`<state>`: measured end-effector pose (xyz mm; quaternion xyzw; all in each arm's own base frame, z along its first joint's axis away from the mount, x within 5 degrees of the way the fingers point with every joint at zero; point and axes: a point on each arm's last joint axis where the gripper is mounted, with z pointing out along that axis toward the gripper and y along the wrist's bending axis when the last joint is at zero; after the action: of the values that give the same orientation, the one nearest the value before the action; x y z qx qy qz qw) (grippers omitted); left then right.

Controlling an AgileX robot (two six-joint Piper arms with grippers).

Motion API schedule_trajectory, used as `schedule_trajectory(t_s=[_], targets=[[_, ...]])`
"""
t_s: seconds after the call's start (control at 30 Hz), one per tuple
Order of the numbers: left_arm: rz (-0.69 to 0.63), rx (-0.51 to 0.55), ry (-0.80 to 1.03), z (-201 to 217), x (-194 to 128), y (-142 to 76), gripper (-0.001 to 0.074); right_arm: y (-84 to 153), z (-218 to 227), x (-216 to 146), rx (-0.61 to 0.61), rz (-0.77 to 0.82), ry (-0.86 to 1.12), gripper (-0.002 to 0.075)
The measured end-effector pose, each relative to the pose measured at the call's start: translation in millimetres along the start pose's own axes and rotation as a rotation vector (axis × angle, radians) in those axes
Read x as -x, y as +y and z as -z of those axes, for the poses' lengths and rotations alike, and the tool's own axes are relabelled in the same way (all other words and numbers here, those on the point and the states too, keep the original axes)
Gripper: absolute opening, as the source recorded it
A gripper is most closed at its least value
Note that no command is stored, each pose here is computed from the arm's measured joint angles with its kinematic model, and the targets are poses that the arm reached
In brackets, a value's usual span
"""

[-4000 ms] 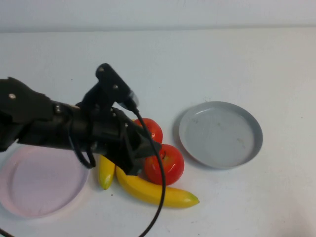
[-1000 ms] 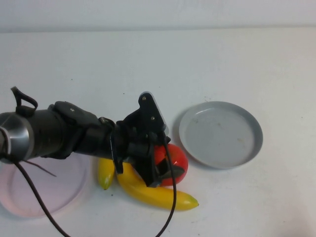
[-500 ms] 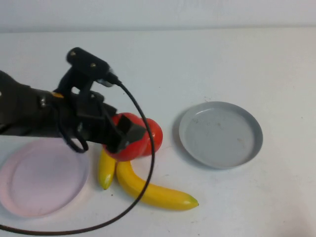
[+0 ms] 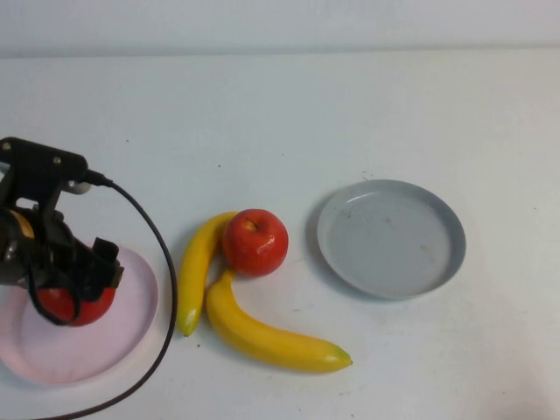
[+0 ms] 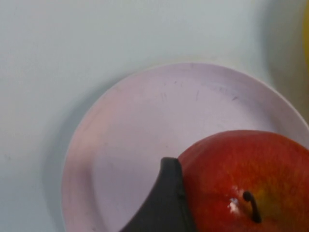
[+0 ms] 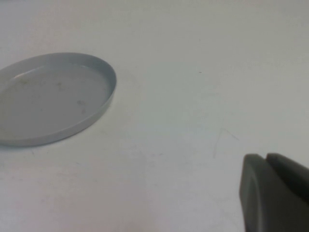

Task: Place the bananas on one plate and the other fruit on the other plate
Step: Put one type of fruit in the left plate

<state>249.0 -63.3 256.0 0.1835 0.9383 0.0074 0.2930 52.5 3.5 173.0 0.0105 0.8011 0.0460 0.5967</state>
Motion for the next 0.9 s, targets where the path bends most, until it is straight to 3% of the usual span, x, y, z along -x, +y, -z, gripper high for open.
schedule_trajectory(t_s=[0.33, 0.57, 0.9], targets=[[0.100, 0.032, 0.052, -35, -14, 20, 0.0583, 0, 0, 0, 0.000, -0.001, 0.000, -0.0016], [0.111, 0.030, 0.058, -38, -14, 21, 0.0666, 0, 0, 0, 0.000, -0.001, 0.000, -0.0016], [0.117, 0.007, -0.116, 9, 8, 13, 0.0666, 0, 0, 0, 0.000, -0.001, 0.000, -0.0016]])
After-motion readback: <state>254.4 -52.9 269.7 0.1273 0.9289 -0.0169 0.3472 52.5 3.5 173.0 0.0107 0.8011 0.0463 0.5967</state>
